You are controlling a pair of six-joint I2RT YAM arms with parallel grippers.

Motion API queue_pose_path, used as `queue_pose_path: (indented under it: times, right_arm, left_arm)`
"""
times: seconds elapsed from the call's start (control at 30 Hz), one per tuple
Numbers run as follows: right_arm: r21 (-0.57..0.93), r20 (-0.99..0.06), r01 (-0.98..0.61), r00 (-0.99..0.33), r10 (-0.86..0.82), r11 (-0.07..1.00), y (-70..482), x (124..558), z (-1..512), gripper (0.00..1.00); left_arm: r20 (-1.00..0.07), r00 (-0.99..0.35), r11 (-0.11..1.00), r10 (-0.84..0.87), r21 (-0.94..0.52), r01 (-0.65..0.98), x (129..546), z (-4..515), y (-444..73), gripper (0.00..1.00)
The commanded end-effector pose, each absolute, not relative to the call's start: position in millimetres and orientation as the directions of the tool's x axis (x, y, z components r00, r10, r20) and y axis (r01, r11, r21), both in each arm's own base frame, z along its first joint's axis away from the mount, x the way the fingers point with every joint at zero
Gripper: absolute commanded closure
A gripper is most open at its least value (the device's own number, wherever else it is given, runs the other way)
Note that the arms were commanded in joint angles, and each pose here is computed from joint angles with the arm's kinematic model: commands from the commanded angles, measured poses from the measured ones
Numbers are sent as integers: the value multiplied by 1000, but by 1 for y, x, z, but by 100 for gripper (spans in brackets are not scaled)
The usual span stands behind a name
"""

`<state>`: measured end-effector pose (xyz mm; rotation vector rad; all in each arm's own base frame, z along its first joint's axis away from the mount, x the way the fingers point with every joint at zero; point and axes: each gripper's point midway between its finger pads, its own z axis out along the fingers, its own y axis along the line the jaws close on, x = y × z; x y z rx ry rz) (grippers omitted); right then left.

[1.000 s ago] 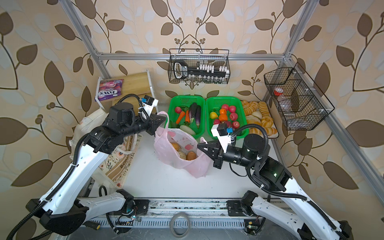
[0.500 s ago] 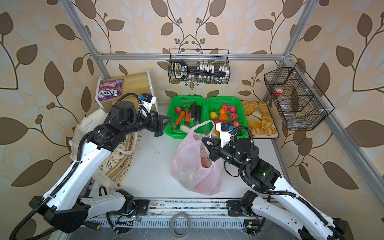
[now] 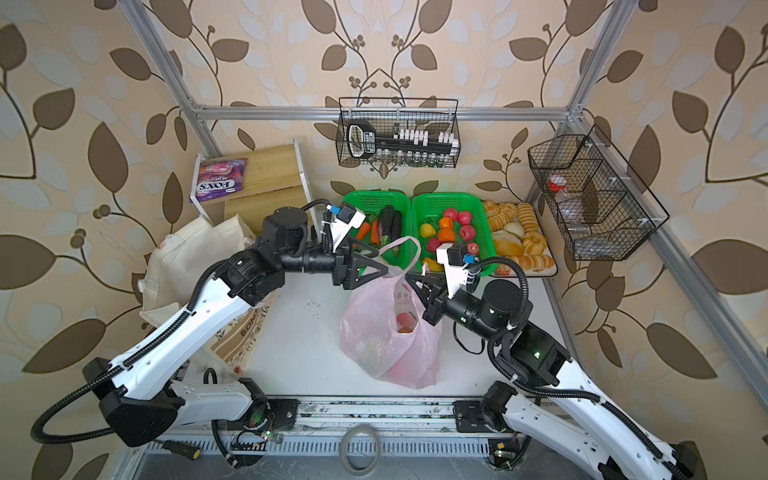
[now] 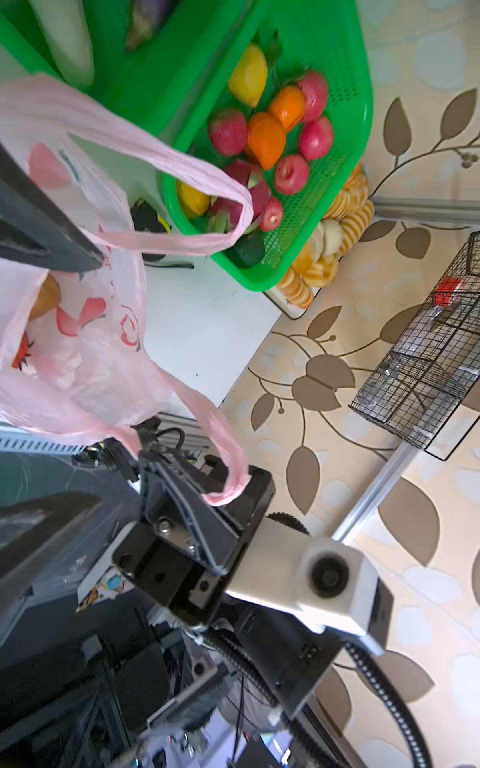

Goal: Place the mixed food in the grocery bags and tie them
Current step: 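Grasp the second pink bag handle with the right gripper and lift it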

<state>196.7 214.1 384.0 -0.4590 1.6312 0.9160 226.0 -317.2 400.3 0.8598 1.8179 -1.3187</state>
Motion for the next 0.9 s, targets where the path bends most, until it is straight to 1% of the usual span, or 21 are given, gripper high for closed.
queue_pose_path:
  times: [0.0, 0.2, 0.37, 0.5, 0.63, 0.73, 0.87]
  right_arm:
    - [203, -978, -770, -191, 85, 605, 221, 193, 379, 98]
    - [121, -989, -804, -147, 3, 582, 233, 192, 370, 98]
    - [92, -991, -812, -132, -27, 576, 238, 193, 365, 97]
    - [83, -992, -811, -124, -32, 579, 239, 193, 365, 97]
    - [75, -992, -813, -118, -37, 577, 239, 192, 365, 97]
    - [74, -992, -815, -120, -43, 575, 240, 192, 364, 97]
    - [73, -992, -810, -121, -44, 582, 239, 193, 363, 97]
  left_arm:
    - [-853, -522, 144, 15, -515, 845, 218, 444, -326, 20]
    - [-799, -587, 83, 131, -581, 809, 195, 431, -354, 23]
    - [-788, -594, 51, 164, -595, 802, 181, 434, -366, 27]
    - [-783, -595, 58, 182, -595, 802, 179, 431, -366, 32]
    - [-768, -605, 70, 208, -605, 793, 178, 425, -369, 40]
    - [-768, -603, 80, 217, -601, 795, 178, 423, -370, 44]
    - [-767, -601, 78, 224, -601, 796, 178, 422, -372, 53]
